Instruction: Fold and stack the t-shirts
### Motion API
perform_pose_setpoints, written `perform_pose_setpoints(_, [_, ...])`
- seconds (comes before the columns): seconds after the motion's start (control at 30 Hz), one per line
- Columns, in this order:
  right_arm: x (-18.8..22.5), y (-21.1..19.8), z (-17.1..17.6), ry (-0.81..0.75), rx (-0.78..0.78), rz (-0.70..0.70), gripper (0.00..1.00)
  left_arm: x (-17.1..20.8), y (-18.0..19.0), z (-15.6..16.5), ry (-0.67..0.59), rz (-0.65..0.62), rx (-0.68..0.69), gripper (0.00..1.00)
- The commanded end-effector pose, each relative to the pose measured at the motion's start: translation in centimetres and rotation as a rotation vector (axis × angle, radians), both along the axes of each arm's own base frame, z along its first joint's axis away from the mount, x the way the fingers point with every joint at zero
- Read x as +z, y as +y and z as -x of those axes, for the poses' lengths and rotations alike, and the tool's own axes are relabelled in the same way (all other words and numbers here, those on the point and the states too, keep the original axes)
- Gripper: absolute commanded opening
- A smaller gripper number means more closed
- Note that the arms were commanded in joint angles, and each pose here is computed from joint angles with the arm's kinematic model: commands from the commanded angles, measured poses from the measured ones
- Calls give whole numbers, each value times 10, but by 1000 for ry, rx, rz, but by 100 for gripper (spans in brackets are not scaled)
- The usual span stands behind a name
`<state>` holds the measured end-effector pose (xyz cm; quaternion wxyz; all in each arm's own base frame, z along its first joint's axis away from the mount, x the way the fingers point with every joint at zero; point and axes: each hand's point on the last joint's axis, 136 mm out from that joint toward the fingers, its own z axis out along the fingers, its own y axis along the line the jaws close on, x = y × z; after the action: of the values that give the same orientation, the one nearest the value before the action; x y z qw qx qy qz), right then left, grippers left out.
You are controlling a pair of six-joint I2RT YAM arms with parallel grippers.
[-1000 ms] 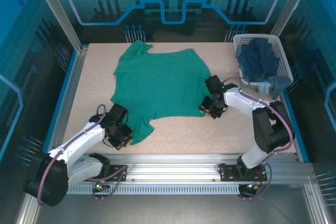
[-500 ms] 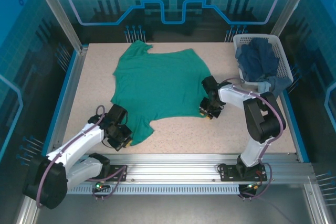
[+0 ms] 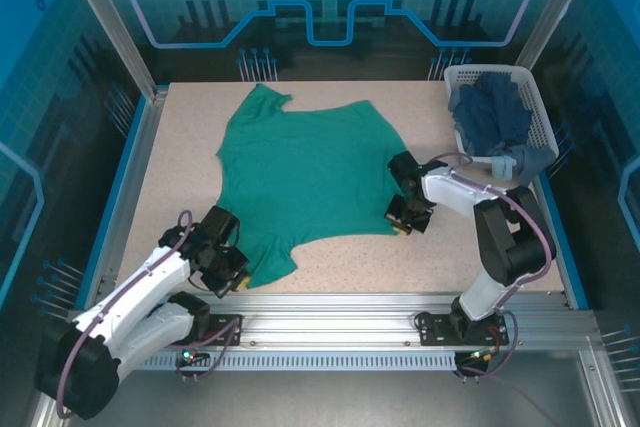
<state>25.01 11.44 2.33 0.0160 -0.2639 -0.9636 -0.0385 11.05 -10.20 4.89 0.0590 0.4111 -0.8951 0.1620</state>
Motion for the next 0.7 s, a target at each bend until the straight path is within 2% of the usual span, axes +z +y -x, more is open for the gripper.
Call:
perform_pose_setpoints(0.0, [6,-4,26,56,56,27,0,2,-9,10,24,48,22,0])
perform_pose_setpoints(0.07, [10,-2,24,39,60,15,0,11,-11,-4,-36,52,29,0])
perform_pose_setpoints(0.2, [27,4,6,-5,85,8,0,45,-15,-52,-188,17,10,0])
perform_pose_setpoints(0.43, [51,2,-31,-57,30,-28,0,87,-13,-146,-305,-24,2,0])
perform_pose_setpoints(0.67, [59,15,-76,-76,28,-77,0,105,3,-218,-365,-20,6,0])
